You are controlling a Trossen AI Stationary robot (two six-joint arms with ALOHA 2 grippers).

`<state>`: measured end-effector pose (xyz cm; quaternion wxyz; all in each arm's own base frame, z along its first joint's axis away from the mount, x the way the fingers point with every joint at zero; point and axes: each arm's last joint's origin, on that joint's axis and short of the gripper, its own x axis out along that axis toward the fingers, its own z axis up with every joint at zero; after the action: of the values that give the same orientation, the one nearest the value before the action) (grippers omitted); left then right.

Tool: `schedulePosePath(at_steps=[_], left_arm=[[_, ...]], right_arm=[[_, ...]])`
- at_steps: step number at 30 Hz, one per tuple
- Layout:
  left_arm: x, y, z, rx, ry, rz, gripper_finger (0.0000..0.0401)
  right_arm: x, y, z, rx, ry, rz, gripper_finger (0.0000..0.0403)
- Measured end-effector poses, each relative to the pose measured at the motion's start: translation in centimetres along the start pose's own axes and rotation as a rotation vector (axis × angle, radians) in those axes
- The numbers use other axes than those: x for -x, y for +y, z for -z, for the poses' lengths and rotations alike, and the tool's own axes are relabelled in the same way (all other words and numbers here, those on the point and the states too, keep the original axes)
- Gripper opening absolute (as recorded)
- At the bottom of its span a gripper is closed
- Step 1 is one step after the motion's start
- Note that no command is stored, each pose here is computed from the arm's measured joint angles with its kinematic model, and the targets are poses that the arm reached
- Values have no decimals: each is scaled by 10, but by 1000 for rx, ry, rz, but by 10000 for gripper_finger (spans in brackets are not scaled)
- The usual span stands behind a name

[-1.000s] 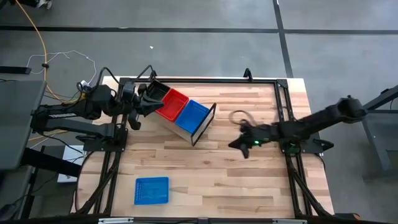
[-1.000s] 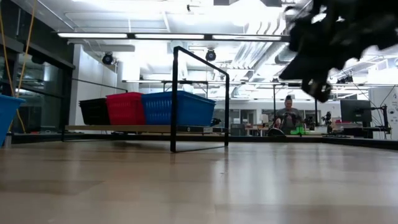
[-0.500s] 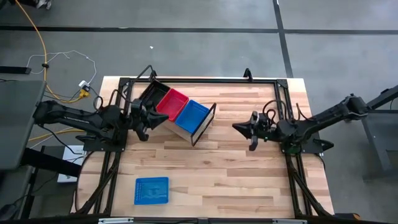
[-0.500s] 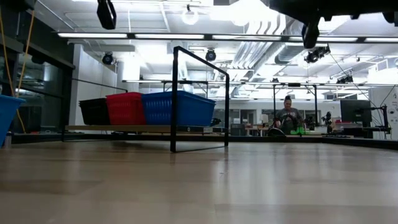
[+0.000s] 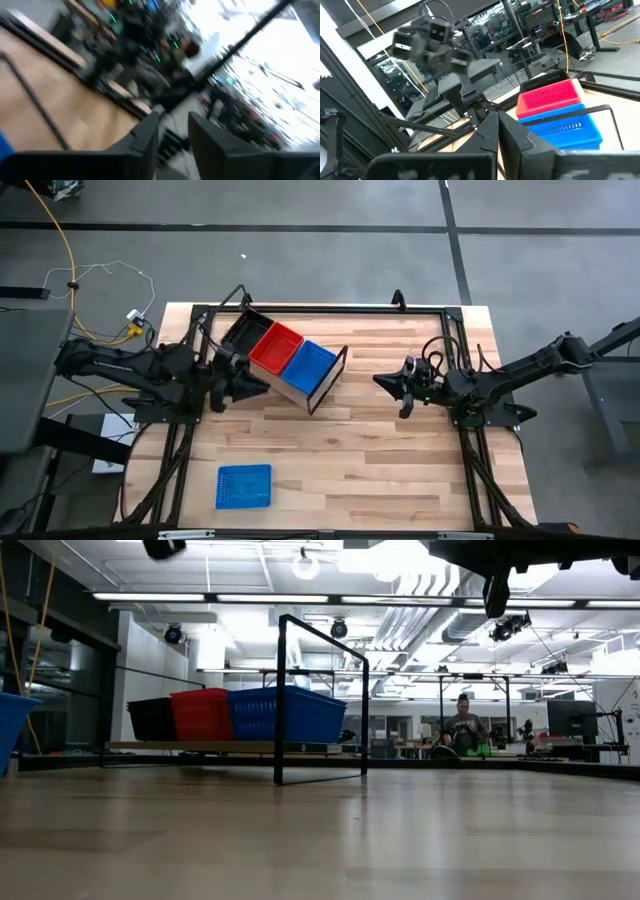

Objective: Stack baskets on shelf by color
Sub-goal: Stack the blue bin into the blue bin on the shelf

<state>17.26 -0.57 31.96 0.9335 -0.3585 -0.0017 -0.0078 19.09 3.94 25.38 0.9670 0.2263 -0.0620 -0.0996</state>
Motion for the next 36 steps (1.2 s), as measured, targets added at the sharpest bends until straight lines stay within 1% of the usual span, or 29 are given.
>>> schedulePosePath(at_steps=[3, 6, 7, 10, 12, 14, 17, 22, 23, 26, 30, 33, 36], left_arm=[[1, -17, 3, 71, 132, 34, 129], [4, -27, 21, 177, 283, 35, 160], [5, -30, 29, 215, 338, 19, 168], [12, -34, 60, 299, 529, -101, 183], [21, -36, 82, 347, 640, -228, 187], [29, -39, 101, 406, 708, -348, 188], [42, -44, 126, 509, 741, -514, 188], [55, -54, 162, 705, 701, -717, 189], [57, -54, 169, 729, 697, -754, 189], [55, -55, 189, 716, 755, -824, 189], [46, -48, 211, 691, 803, -942, 189], [42, -42, 222, 678, 823, -1021, 189], [37, -38, 228, 674, 806, -1054, 189]], right_arm=[[0, 0, 0, -16, 4, 1, 0], [0, 0, 1, -44, 19, -18, 0], [0, 0, 2, -47, 26, -27, 0], [0, 0, 3, -43, 43, -35, 0], [0, 0, 3, -42, 44, -34, 0], [0, 0, 4, -39, 49, -32, 0], [0, 0, 4, -37, 50, -30, 0], [0, -1, 6, -24, 75, -17, 0], [0, -2, 7, -20, 81, -14, 0], [0, -3, 9, -11, 97, -5, 0], [0, -3, 9, -10, 98, -3, 0], [0, -3, 9, -21, 98, -2, 0], [0, -3, 9, -23, 100, -1, 0]])
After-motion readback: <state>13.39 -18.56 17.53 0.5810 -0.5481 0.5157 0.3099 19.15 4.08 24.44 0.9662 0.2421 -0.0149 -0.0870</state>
